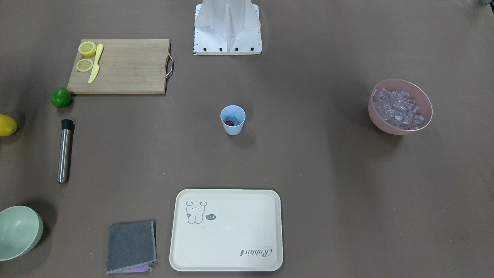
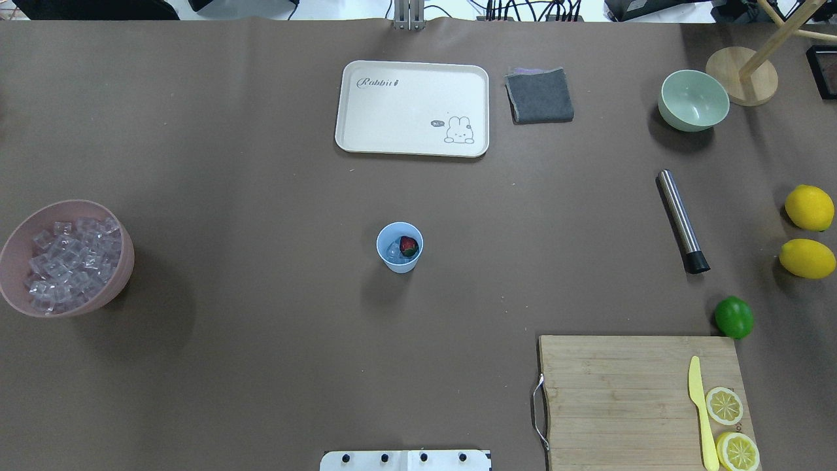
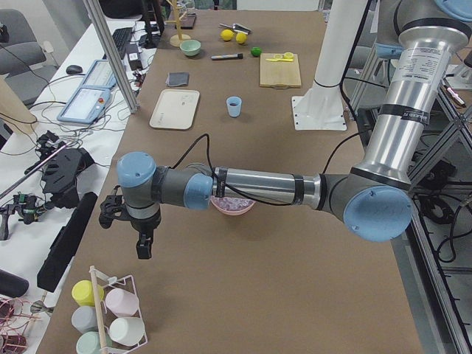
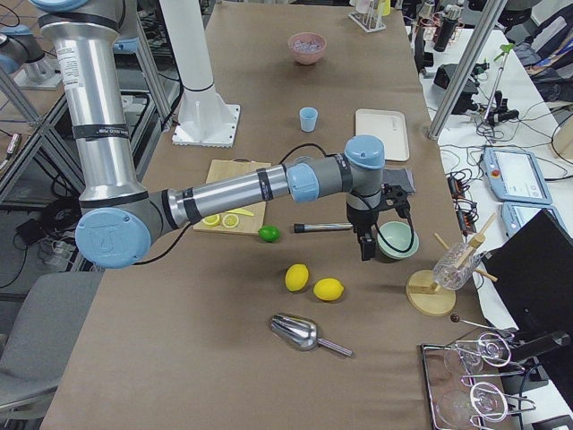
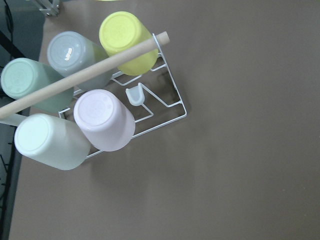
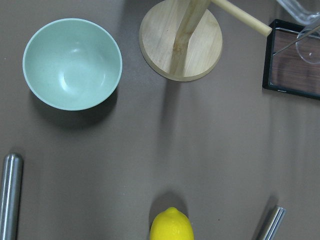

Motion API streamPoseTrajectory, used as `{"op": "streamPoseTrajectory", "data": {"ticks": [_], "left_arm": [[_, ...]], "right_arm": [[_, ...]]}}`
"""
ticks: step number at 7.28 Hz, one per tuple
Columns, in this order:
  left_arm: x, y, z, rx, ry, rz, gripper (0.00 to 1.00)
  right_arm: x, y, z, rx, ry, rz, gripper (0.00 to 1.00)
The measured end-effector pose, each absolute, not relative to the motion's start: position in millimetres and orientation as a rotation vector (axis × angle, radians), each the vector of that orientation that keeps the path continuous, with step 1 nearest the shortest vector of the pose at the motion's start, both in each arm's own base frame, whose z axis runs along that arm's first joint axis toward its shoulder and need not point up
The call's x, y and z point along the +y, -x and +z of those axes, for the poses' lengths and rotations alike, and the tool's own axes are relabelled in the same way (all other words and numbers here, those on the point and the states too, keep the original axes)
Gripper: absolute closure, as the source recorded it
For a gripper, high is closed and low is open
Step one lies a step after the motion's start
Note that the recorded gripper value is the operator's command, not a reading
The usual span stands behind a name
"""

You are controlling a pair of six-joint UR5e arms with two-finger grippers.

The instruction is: Mash ice and strawberries in cup

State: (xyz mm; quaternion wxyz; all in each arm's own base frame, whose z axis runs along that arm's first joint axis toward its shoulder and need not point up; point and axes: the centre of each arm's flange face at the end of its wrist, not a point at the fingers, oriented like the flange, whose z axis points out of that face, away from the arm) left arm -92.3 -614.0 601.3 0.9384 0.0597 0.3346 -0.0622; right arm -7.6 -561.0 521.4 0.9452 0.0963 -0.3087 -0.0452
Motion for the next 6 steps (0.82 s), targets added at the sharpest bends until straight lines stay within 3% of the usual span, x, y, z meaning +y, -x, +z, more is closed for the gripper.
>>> {"op": "streamPoseTrajectory", "data": {"ticks": [6], "left_arm": [[-614.4,85.3,593.1,0.742,-0.127,-0.115,0.03]], "right_arm": [[-560.4,11.8,523.8,-0.682,-0.185,-0.101,0.00]]}}
